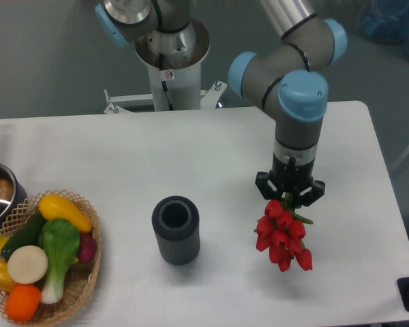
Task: Place the flowers on the table
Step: 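Lower the tulips, blooms first, onto the table beside the black vase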
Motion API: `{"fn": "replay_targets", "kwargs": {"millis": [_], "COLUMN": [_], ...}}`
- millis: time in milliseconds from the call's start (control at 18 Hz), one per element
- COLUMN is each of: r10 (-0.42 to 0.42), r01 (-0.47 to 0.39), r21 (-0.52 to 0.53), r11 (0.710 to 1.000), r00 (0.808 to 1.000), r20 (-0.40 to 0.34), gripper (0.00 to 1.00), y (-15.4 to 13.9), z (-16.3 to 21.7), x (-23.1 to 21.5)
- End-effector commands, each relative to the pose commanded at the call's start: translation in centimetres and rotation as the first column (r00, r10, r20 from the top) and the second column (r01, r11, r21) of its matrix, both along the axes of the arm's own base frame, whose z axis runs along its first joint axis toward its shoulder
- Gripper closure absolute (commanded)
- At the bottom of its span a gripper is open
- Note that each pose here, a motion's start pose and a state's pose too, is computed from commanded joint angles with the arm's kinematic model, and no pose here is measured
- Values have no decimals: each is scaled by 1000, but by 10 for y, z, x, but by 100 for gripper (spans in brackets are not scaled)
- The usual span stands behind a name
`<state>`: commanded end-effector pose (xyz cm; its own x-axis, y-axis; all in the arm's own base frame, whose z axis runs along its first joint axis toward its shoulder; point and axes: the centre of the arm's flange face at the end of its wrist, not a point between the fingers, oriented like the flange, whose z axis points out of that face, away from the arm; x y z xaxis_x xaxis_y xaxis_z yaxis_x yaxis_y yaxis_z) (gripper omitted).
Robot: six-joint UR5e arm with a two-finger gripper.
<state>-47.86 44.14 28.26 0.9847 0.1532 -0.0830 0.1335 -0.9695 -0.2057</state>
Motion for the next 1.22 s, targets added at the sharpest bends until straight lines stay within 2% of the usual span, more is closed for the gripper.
{"fn": "replay_targets", "kwargs": {"millis": [667, 944, 1056, 1167, 1222], "r10": [-11, -15, -18, -18, -20], "r01": [13, 18, 21, 21, 22], "r21": [-24, -33, -33, -35, -35], "r11": [1000, 999, 999, 999, 999], "r00": [998, 997, 997, 997, 997], "r20": [60, 76, 74, 75, 74], "gripper": [66, 62, 48, 44, 37], "y": [5, 6, 6, 6, 6], "z": [-37, -48, -48, -49, -49], "x": [5, 7, 7, 7, 7]}}
